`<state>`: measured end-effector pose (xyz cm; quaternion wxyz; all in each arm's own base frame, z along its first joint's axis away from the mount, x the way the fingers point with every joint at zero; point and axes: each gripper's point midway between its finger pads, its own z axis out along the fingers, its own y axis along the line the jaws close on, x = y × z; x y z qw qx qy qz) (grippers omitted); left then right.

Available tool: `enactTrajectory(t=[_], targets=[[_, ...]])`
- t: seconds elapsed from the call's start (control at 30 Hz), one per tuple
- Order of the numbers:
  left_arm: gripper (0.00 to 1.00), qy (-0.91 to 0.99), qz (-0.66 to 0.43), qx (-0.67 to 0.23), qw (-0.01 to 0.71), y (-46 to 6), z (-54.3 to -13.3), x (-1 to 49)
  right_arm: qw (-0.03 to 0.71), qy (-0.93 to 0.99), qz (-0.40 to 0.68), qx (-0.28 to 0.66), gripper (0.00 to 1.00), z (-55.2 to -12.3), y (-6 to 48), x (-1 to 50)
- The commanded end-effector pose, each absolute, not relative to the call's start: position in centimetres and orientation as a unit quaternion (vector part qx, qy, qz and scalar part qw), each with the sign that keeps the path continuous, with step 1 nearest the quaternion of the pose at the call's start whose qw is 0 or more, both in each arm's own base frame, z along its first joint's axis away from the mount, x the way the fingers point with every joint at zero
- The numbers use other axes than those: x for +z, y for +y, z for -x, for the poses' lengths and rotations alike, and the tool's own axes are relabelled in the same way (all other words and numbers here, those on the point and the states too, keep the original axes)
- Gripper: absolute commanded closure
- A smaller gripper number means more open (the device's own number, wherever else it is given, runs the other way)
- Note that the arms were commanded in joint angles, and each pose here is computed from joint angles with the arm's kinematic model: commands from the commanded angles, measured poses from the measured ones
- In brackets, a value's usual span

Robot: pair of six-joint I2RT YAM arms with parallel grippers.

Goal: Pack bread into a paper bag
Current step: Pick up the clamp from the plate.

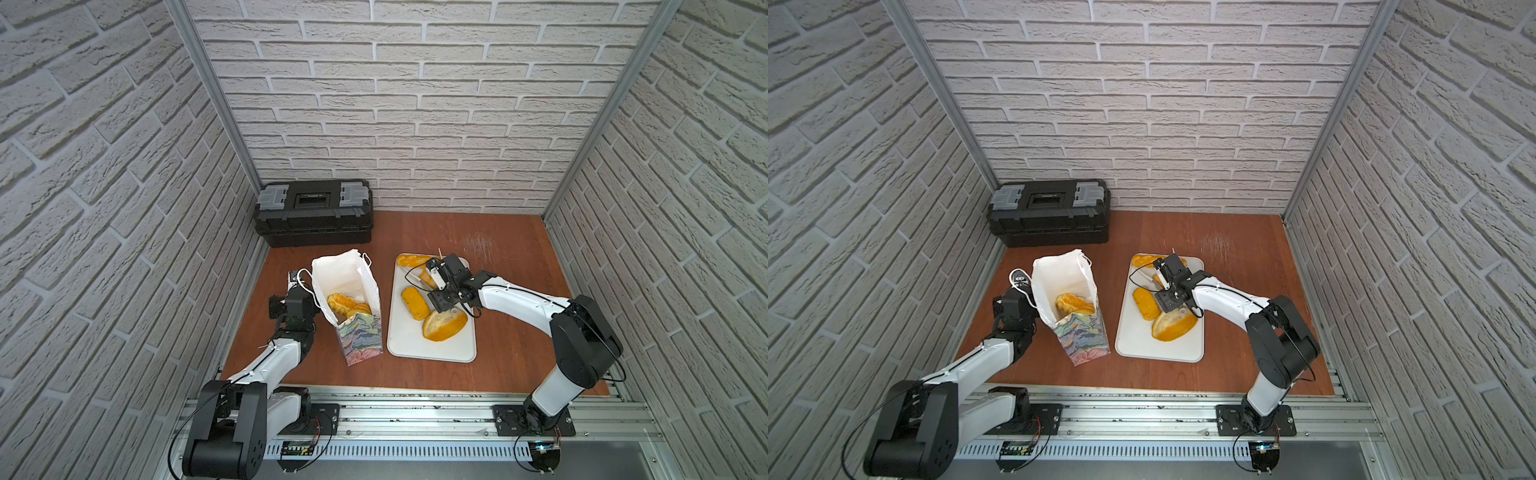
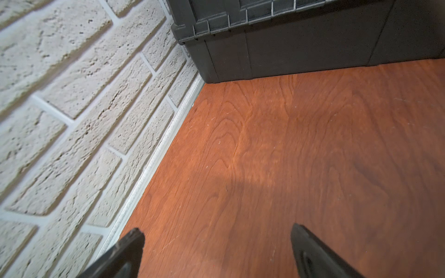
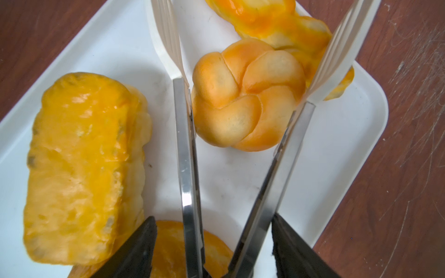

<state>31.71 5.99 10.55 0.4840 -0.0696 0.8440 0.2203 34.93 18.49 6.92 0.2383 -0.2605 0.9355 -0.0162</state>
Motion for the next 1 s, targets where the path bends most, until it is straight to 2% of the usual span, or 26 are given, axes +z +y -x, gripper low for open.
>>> enactTrajectory(t=[0.0, 0.47, 0.5, 0.53, 0.57, 0.6, 0.97], targets=[[0.02, 0.833, 0.073, 0.219, 0.502, 6.0, -32.1, 11.4, 0.256, 0.930, 0.262, -0.012, 0.25, -35.8, 19.4, 7.6], [0.02, 0.834, 0.073, 0.219, 0.502, 6.0, -32.1, 11.4, 0.263, 0.931, 0.249, -0.046, 0.24, -37.5, 19.0, 6.7], [0.02, 0.834, 0.073, 0.219, 0.501, 6.0, -32.1, 11.4, 0.264, 0.931, 0.245, -0.052, 0.23, -37.6, 18.8, 6.7], [0.02, 0.833, 0.073, 0.220, 0.502, 6.0, -32.1, 11.4, 0.265, 0.931, 0.243, -0.057, 0.17, -37.7, 18.7, 6.7], [0.02, 0.834, 0.073, 0.220, 0.501, 6.0, -32.1, 11.4, 0.267, 0.931, 0.242, -0.058, 0.07, -37.7, 18.6, 6.7], [0.02, 0.834, 0.074, 0.220, 0.501, 6.0, -32.1, 11.4, 0.267, 0.931, 0.241, -0.058, 0.06, -37.6, 18.5, 6.6], [0.02, 0.834, 0.073, 0.220, 0.500, 6.0, -32.1, 11.3, 0.278, 0.928, 0.242, -0.050, 0.06, -38.0, 19.0, 6.7]])
